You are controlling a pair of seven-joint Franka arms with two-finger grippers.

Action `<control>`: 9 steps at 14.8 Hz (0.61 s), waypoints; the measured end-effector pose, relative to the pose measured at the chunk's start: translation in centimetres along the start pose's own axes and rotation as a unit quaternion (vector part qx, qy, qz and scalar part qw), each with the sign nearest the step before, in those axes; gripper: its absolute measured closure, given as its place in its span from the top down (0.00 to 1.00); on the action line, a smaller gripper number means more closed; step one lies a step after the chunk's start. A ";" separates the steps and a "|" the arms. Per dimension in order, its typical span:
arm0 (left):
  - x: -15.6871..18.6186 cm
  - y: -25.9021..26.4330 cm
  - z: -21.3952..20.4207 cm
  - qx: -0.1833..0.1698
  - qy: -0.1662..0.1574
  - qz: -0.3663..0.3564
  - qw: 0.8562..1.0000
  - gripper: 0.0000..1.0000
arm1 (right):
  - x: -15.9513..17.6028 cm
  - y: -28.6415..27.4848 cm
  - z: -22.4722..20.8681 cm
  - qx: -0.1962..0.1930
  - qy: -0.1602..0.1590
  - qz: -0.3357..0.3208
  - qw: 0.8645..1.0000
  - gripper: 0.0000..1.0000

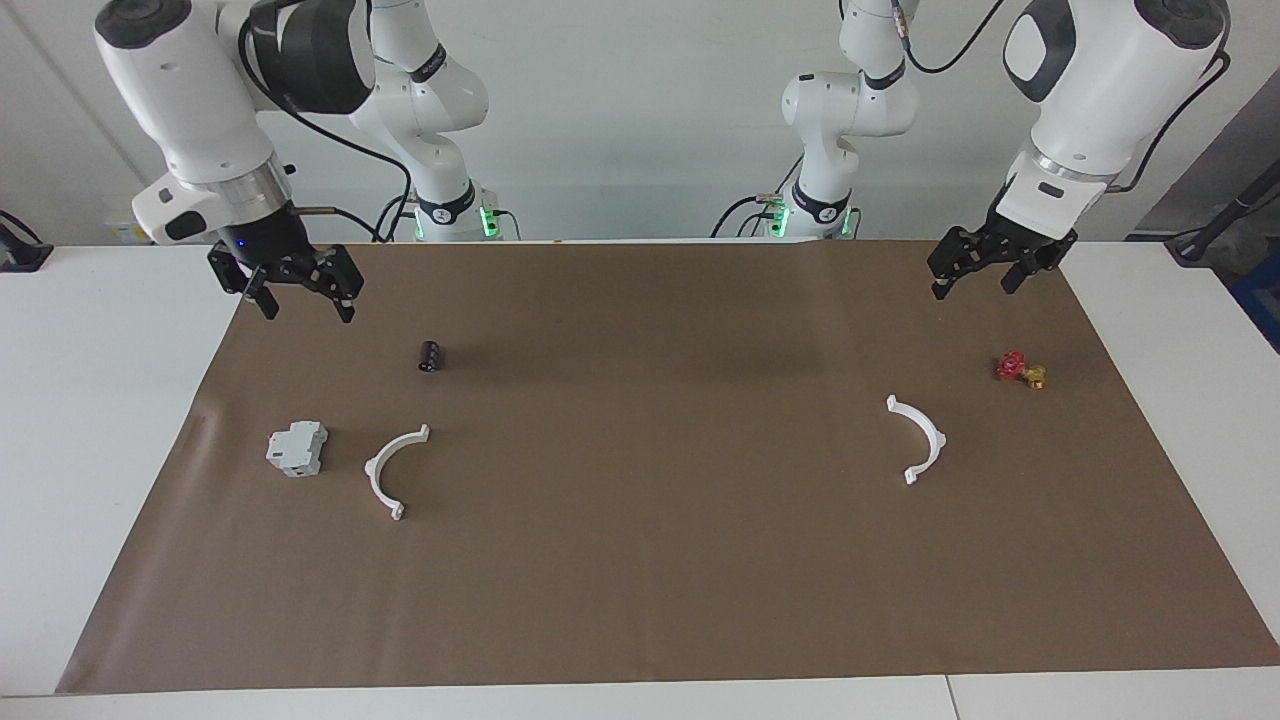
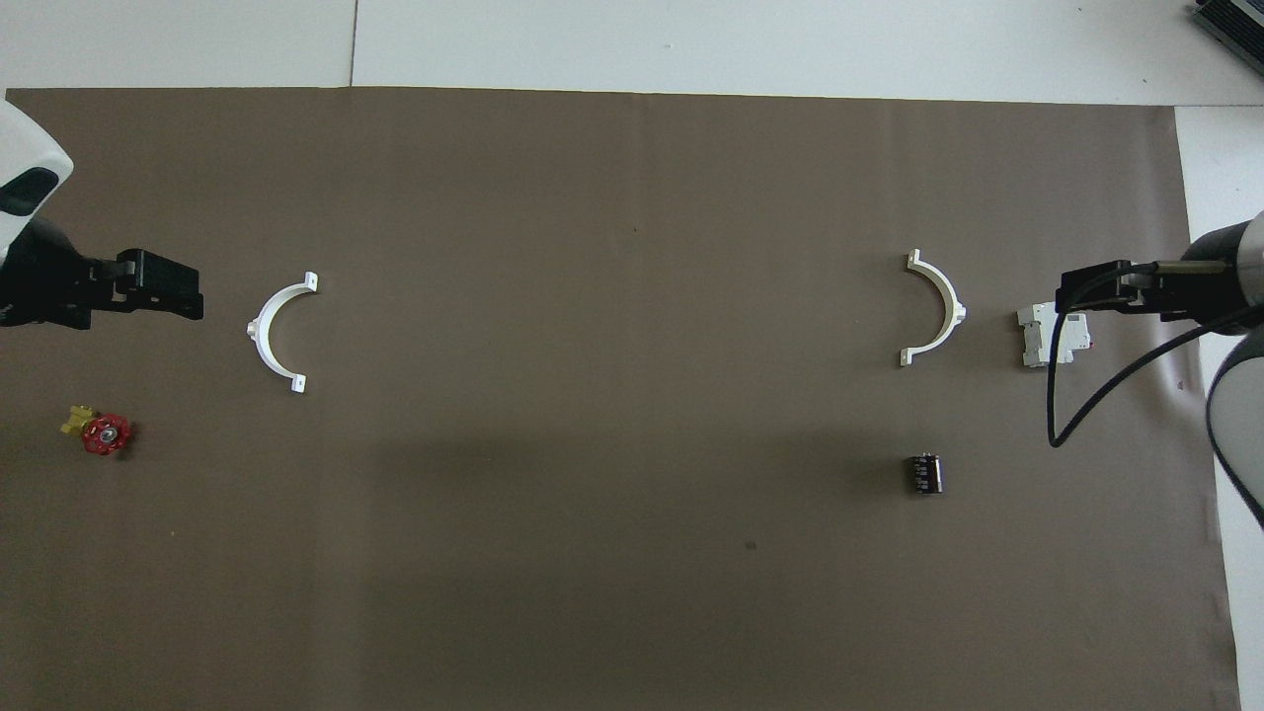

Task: Assemble drain pipe with both arms
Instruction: 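Reach the right gripper toward the white clamp half near it, then grasp the white clamp half with the right gripper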

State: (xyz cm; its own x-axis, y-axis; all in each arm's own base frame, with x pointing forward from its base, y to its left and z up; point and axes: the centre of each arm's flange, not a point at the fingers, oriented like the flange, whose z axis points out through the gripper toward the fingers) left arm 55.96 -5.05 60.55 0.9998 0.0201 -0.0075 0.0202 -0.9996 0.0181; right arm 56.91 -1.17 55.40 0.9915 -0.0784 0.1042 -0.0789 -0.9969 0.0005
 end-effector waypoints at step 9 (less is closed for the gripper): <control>0.0 0.0 0.0 0.000 0.000 0.000 1.000 1.00 | 3.0 0.2 20.9 -0.005 0.017 -0.101 0.995 1.00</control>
State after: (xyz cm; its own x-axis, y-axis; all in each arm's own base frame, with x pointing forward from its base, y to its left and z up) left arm 55.97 -5.05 60.55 0.9998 0.0201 -0.0070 0.0202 -0.9996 0.0182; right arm 62.01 -1.76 34.88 0.9831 0.1244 0.1341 0.1209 -0.9921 0.0339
